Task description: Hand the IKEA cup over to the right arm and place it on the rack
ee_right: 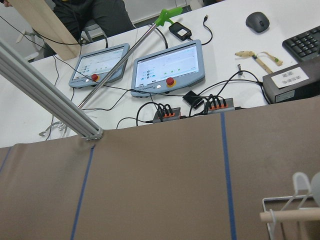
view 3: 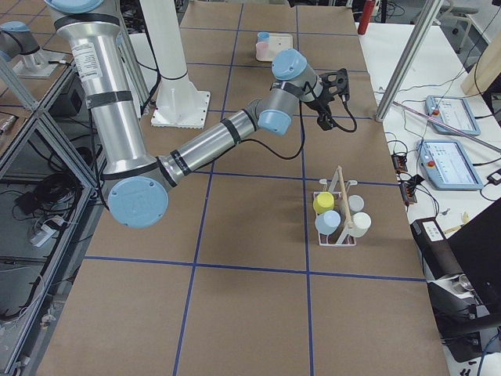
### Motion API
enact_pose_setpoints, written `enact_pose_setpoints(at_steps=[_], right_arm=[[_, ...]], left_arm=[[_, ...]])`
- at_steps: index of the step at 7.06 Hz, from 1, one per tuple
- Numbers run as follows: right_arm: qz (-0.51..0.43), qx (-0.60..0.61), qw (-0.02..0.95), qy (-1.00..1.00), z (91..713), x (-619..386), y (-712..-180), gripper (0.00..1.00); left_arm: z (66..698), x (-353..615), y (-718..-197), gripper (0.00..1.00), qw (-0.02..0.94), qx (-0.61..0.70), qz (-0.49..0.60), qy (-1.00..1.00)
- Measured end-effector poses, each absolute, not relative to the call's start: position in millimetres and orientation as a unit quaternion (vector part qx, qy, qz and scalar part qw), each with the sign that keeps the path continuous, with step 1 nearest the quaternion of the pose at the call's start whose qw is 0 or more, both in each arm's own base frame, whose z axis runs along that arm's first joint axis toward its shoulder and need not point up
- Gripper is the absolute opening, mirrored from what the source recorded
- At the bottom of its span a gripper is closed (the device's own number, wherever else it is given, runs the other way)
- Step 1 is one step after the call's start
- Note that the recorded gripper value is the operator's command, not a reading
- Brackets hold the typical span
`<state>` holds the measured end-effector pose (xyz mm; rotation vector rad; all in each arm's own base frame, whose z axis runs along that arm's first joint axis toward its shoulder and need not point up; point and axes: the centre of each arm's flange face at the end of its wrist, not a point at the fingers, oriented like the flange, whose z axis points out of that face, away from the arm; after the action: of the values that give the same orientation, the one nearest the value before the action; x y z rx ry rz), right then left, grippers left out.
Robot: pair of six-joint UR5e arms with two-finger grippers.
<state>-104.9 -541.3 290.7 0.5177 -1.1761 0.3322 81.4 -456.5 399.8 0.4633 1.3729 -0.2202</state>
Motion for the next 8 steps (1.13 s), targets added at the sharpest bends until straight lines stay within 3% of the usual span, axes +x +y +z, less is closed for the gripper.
enact_pose_setpoints(at_steps=[3, 8], right_arm=[[0.162, 0.199, 0.773, -0.58, 279, -114, -533, 1.0], [0.197, 0.169, 0.734, -0.627, 286, -124, -527, 1.0]], left_arm=[[483, 57, -421, 1.0, 0.803, 0.204, -0.05, 0.558], [570, 114, -358, 1.0, 0.869, 0.1, 0.015, 0.484]])
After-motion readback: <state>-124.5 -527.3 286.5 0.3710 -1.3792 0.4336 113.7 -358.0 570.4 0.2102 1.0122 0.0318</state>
